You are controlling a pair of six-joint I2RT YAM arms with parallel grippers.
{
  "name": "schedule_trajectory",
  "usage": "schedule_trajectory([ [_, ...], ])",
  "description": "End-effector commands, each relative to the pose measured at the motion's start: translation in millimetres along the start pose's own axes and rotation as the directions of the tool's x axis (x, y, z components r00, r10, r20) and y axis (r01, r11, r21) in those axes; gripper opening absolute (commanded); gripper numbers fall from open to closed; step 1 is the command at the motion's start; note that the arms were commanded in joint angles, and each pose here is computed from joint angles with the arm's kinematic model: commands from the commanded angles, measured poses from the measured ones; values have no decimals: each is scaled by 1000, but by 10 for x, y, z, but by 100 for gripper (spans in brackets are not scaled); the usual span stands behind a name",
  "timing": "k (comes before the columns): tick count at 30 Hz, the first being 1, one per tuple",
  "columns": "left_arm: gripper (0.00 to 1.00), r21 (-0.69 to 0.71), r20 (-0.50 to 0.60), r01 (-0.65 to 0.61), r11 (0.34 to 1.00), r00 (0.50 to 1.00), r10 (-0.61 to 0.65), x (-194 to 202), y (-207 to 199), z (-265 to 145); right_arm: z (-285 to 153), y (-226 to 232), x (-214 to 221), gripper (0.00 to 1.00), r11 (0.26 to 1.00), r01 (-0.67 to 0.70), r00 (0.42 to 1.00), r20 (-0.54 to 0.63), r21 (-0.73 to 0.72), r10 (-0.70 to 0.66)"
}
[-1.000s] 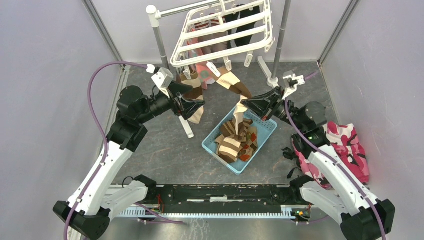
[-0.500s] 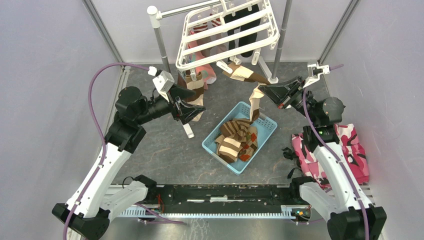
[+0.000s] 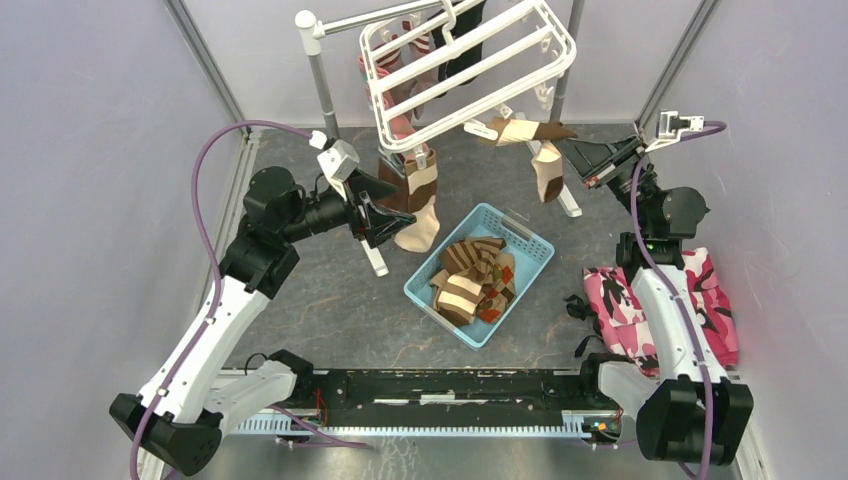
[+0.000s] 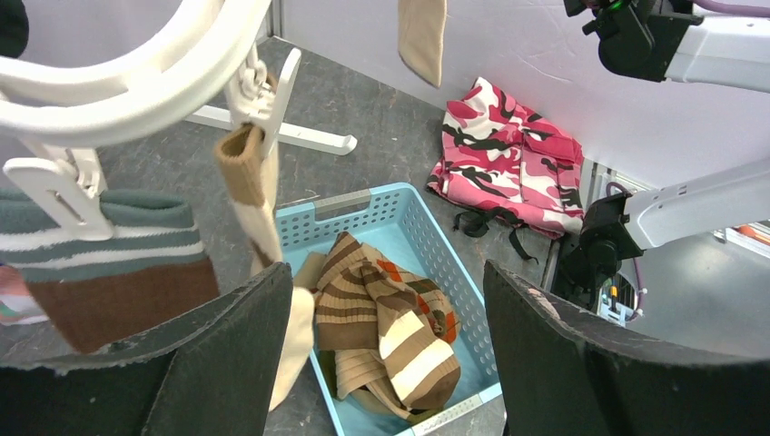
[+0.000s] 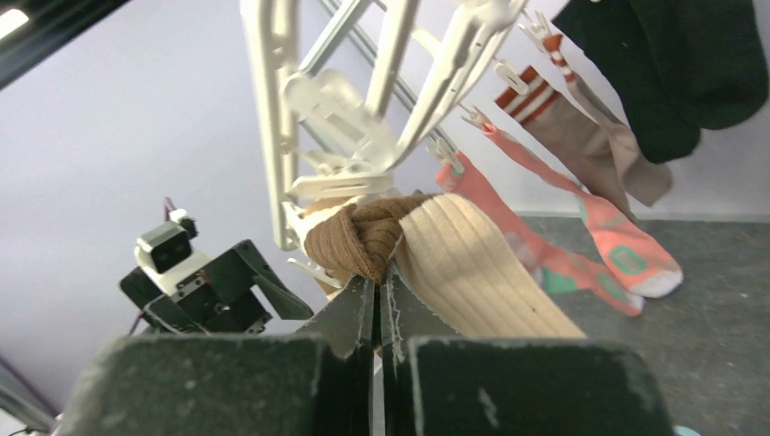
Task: Remove the socks clipped to the hanger
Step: Remove the sock from the hanger.
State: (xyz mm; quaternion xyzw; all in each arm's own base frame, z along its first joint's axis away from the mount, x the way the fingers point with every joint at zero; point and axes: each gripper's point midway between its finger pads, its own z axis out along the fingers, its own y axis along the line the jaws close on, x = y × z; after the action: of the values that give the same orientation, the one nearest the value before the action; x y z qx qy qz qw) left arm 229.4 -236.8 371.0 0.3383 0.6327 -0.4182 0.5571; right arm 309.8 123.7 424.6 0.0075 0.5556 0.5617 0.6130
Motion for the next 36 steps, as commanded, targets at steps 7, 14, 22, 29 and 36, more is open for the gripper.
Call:
schedule_trajectory([
  [7, 82, 67, 24, -25, 997, 999, 24, 9, -110, 42, 113, 216, 601, 0, 996, 0, 985, -175, -88, -15],
  [14, 82, 48, 44, -2, 999, 999, 0, -59, -22, 169, -15, 82, 1267, 0, 996, 74, 923, -375, -48, -87],
  [22, 85, 67, 93, 77, 995, 992, -84, -165, 5, 290, -49, 485, 1726, 0, 965, 19, 844, -514, -260, -155],
  [29, 86, 78, 128, 86, 993, 987, -95, -327, 16, 345, -80, 833, 1969, 3, 907, 8, 789, -555, -420, -264],
  [36, 87, 153, 98, 134, 979, 984, -150, -271, -107, 353, 15, 1051, 1897, 8, 877, 39, 814, -495, -478, -305],
])
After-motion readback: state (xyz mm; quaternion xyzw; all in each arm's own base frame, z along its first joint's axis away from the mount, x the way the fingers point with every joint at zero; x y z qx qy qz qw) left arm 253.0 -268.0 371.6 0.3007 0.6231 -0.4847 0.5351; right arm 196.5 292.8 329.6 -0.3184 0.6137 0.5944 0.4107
